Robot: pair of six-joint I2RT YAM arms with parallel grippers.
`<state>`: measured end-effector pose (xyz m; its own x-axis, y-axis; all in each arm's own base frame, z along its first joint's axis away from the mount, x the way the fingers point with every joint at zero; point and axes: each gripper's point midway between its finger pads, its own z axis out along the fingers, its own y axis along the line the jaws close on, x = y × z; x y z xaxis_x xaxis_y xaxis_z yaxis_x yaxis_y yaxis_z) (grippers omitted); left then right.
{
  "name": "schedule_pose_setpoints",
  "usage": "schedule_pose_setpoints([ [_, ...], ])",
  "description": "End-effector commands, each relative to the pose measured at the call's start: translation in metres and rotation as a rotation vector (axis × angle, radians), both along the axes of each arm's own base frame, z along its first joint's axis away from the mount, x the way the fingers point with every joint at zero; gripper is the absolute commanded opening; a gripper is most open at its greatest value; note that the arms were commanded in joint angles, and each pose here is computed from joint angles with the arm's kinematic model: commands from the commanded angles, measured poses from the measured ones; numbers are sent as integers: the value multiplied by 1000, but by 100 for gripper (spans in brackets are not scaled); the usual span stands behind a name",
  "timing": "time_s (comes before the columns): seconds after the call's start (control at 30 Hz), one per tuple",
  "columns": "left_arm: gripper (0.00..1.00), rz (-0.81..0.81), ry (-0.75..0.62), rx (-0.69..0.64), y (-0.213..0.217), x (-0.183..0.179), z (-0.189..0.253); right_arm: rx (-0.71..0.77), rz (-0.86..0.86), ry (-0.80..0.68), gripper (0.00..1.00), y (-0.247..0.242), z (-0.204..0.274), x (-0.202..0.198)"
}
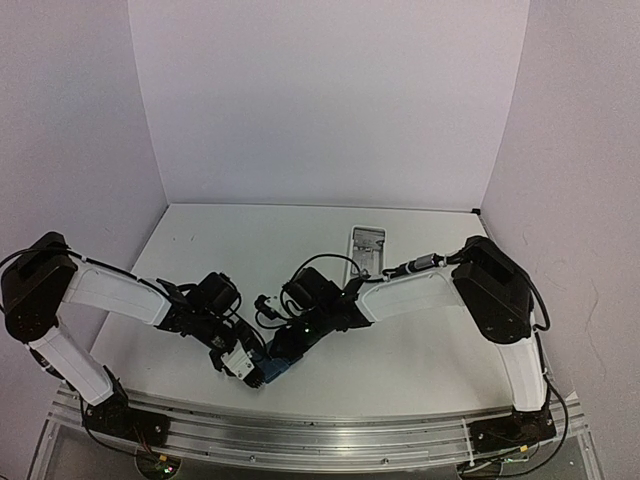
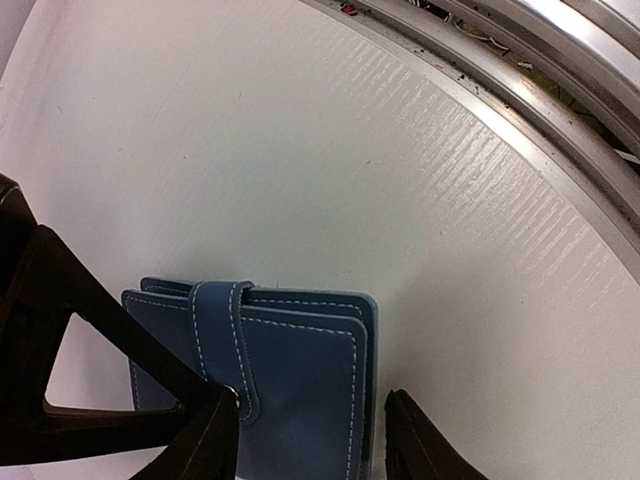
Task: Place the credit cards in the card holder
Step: Close the card holder at the center of the board.
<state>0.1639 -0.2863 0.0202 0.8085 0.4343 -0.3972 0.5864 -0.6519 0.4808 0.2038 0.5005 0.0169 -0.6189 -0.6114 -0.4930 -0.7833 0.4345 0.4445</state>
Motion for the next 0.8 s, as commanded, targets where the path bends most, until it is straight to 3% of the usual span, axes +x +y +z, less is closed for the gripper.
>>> schedule_pose_setpoints([
  [0.0, 50, 15, 21, 186, 34, -8, -32, -351, -76, 80, 0, -69, -89, -20],
  [0.6, 48, -24, -7, 272, 45, -11, -55, -605, -72, 59, 0, -107, -123, -48],
  [0.77, 49, -14, 12, 280, 47, -15, -56, -692, -14, 106, 0, -133, -149, -82],
])
